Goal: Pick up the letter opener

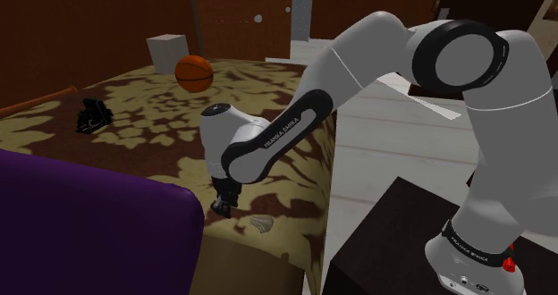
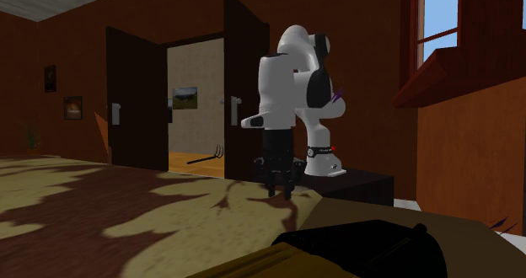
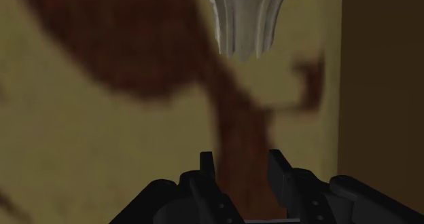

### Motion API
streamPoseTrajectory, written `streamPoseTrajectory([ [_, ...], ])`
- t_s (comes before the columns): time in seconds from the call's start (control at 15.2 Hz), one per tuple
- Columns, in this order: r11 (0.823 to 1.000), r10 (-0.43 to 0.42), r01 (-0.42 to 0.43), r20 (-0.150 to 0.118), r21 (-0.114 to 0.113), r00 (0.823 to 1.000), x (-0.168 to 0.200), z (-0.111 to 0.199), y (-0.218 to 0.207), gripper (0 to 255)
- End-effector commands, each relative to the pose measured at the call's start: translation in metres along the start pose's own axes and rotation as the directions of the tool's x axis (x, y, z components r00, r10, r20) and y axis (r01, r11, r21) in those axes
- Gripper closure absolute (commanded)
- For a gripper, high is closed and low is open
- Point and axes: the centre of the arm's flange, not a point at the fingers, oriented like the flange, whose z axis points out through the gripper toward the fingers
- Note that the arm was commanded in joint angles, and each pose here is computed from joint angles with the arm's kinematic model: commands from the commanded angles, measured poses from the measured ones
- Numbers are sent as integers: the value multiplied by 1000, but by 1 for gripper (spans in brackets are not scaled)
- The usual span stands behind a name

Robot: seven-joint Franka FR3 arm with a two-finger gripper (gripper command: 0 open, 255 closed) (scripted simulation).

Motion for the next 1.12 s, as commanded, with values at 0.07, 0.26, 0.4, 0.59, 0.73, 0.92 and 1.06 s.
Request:
streamPoseTrajectory([
  [0.07, 1000, -7, 7, -3, 9, 1000, -4, 5, -8, 255],
  [0.26, 1000, -7, 7, -3, 9, 1000, -5, -11, -9, 255],
  [0.4, 1000, -7, 7, -3, 9, 1000, -5, -21, -9, 255],
  [0.59, 1000, -7, 7, -3, 9, 1000, -5, -37, -10, 255],
  [0.73, 1000, -7, 7, -3, 9, 1000, -5, -47, -10, 255],
  [0.92, 1000, -7, 7, -3, 9, 1000, -5, -63, -11, 255],
  [1.06, 1000, -7, 7, -3, 9, 1000, -5, -74, -11, 255],
])
